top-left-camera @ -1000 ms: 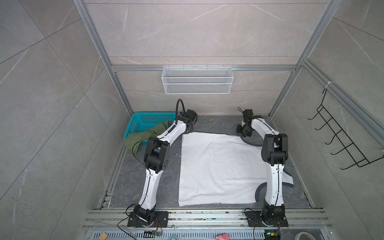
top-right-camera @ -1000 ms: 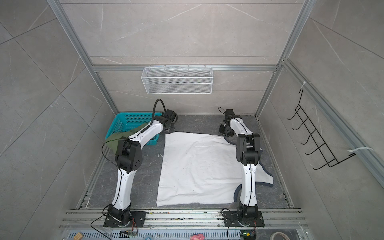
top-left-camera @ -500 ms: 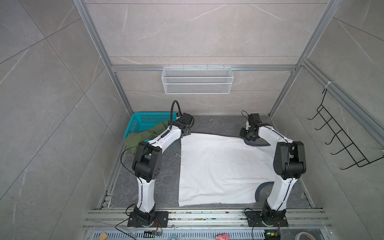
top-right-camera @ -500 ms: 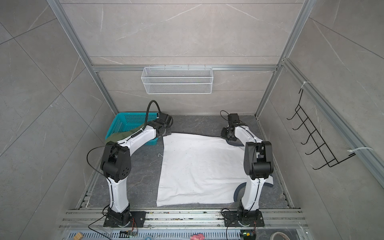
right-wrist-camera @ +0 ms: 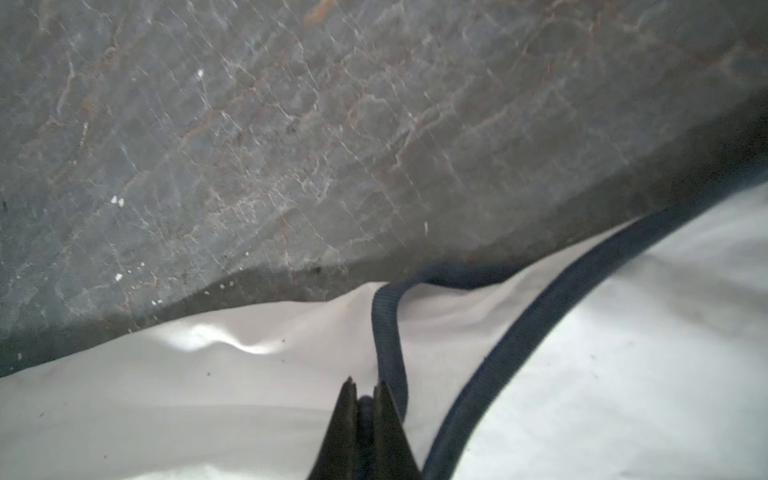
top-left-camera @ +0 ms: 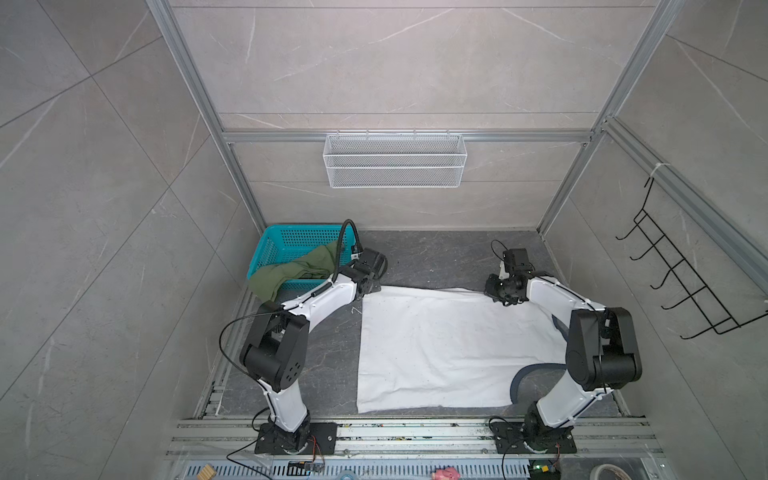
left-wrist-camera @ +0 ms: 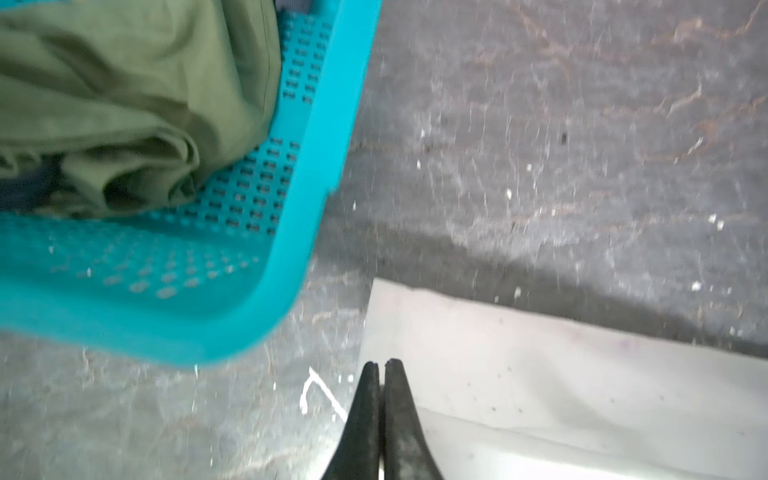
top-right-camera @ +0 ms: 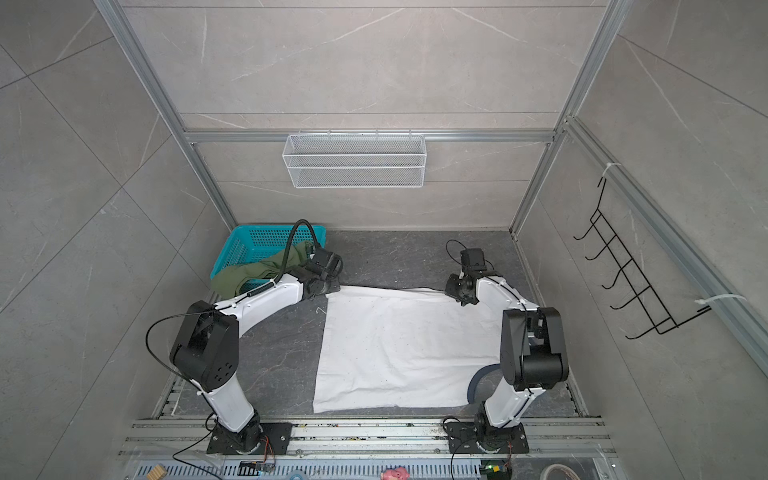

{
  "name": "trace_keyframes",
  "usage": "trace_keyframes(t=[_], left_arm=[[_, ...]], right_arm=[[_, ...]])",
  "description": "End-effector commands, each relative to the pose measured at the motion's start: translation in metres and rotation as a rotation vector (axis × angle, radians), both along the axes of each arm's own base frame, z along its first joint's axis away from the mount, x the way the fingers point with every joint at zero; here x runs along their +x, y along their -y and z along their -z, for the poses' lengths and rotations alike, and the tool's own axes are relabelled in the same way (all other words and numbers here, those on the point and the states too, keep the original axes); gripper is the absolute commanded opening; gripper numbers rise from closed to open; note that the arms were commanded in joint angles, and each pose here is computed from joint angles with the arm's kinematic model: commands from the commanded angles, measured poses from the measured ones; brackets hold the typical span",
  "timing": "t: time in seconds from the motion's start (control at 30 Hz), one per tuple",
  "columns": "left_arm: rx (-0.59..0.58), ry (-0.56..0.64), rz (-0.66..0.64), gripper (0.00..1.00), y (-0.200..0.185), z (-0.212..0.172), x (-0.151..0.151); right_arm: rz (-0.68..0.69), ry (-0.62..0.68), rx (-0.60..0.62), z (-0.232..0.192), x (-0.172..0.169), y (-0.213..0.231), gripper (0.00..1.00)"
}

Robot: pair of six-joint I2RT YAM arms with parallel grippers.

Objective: Fold and stack the tank tops

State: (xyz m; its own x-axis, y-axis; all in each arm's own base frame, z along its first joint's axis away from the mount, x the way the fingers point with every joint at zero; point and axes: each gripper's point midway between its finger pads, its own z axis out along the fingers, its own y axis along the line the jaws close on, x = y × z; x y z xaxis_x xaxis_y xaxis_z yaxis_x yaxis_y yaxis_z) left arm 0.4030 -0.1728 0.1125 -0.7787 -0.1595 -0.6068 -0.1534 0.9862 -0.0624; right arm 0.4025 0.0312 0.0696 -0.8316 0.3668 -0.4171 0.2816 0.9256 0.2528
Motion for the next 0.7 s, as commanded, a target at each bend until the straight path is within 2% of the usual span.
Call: trace_keyframes(t=[0.0,0.13,0.23,0.27,0.4,0.47,0.5,0.6,0.67], left_arm=[[-0.02,0.053,-0.056,0.0,-0.007,-0.015,-0.012],[-0.025,0.024,-0.059,0.0,-0.011,0.003,-0.031],[-0.03,-0.02,-0.054,0.01,-0.01,0.022,-0.045],[-0.028,-0.031,-0.056,0.04,-0.01,0.027,-0.049],[-0.021,-0.055,-0.068,0.12,-0.015,0.037,-0.065],[-0.022,-0.055,-0.066,0.25,-0.017,0.035,-0.068],[-0.024,-0.052,-0.062,0.28,-0.017,0.033,-0.069],[-0.028,-0.043,-0.055,0.34,-0.017,0.024,-0.069],[-0.033,-0.036,-0.052,0.38,-0.015,0.019,-0.068]], right_arm=[[0.048,0.023,0.004,-0.003,-0.011,0.004,0.1],[0.079,-0.002,-0.007,0.003,-0.03,0.009,0.14],[0.092,-0.022,0.01,0.008,-0.042,0.008,0.25],[0.09,-0.03,0.017,0.01,-0.046,0.006,0.3],[0.087,-0.035,0.03,0.006,-0.057,0.005,0.34],[0.093,-0.033,0.021,-0.001,-0.06,0.007,0.4],[0.091,-0.029,0.023,-0.004,-0.059,0.007,0.41],[0.067,-0.03,0.058,-0.008,-0.052,-0.001,0.42],[0.056,-0.043,0.079,-0.005,-0.047,-0.006,0.47]])
